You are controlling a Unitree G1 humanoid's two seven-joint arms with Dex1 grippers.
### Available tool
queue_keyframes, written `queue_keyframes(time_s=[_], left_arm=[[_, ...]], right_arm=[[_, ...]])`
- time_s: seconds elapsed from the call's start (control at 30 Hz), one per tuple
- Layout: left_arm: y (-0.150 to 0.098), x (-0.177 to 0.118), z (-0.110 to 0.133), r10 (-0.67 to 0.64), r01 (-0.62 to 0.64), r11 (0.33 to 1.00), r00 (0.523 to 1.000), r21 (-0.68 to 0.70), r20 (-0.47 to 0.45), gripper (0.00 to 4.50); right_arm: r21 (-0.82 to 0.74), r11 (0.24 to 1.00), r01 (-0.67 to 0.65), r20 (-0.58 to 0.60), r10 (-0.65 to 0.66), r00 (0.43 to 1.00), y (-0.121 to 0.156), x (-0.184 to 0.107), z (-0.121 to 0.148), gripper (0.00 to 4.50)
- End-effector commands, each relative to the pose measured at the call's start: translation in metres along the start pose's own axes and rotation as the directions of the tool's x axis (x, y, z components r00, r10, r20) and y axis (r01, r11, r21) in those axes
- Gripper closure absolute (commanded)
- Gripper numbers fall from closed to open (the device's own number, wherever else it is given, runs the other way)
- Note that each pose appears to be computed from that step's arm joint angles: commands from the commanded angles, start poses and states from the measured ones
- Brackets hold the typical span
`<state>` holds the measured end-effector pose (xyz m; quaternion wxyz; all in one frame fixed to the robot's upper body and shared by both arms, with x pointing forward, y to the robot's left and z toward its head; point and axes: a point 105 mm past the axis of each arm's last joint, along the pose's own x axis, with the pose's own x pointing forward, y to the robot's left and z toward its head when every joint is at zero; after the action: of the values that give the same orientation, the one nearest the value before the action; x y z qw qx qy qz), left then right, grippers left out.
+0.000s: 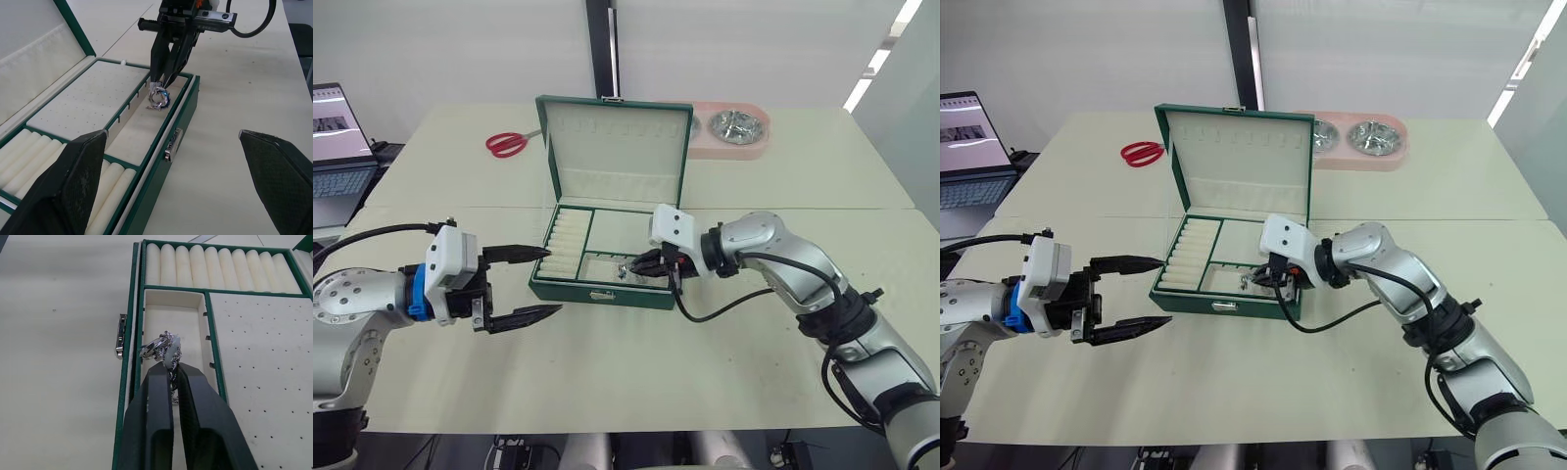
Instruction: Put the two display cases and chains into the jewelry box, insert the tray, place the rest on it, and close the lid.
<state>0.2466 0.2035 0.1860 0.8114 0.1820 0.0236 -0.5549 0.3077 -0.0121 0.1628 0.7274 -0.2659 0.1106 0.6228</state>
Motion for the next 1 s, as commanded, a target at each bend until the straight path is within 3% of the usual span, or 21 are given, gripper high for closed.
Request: queue_keyframes(time_s=[0.03,0.23,0.37,0.5,0.53,0.6,0.67,0.7,0.9,1.0], left_arm=[[0.000,0.000,0.007,0.001,-0.002,0.999,1.000,0.034,0.023,0.00],[0.003,-0.002,0.015,0.036,-0.037,0.999,0.997,0.016,0.069,0.00],[0.019,-0.008,0.013,0.154,-0.155,0.988,0.987,0.006,0.043,0.00],[0.049,-0.016,-0.017,0.345,-0.355,0.934,0.923,-0.029,-0.169,0.00],[0.053,-0.018,-0.018,0.367,-0.380,0.923,0.917,-0.062,-0.154,0.00],[0.068,-0.024,-0.018,0.456,-0.466,0.881,0.882,-0.082,-0.117,0.00],[0.083,-0.033,-0.018,0.540,-0.545,0.834,0.838,-0.090,-0.072,0.41],[0.089,-0.036,-0.025,0.564,-0.571,0.816,0.820,-0.086,-0.097,0.65],[0.102,-0.037,-0.067,0.604,-0.639,0.766,0.753,-0.072,-0.261,2.62],[0.103,-0.027,-0.079,0.589,-0.635,0.767,0.755,-0.097,-0.287,3.56]], right_arm=[[-0.047,0.998,0.039,0.044,-0.037,0.998,-0.007,-0.009,0.019,2.90],[-0.089,0.988,0.126,0.110,-0.116,0.987,-0.014,-0.030,0.029,1.29],[-0.112,0.968,0.225,0.152,-0.207,0.967,-0.018,-0.051,0.024,1.29],[-0.031,0.909,0.416,0.131,-0.409,0.903,-0.038,-0.082,0.000,1.29],[-0.022,0.901,0.433,0.123,-0.428,0.895,-0.039,-0.086,-0.005,1.29],[0.000,0.879,0.477,0.099,-0.474,0.875,-0.041,-0.093,-0.016,1.68],[0.039,0.859,0.510,0.067,-0.512,0.857,-0.041,-0.099,-0.030,2.14],[0.050,0.849,0.526,0.042,-0.528,0.848,-0.042,-0.101,-0.040,2.42],[0.083,0.821,0.565,-0.046,-0.563,0.825,-0.046,-0.091,-0.073,3.97],[0.090,0.828,0.554,-0.071,-0.550,0.832,-0.047,-0.081,-0.082,4.50]])
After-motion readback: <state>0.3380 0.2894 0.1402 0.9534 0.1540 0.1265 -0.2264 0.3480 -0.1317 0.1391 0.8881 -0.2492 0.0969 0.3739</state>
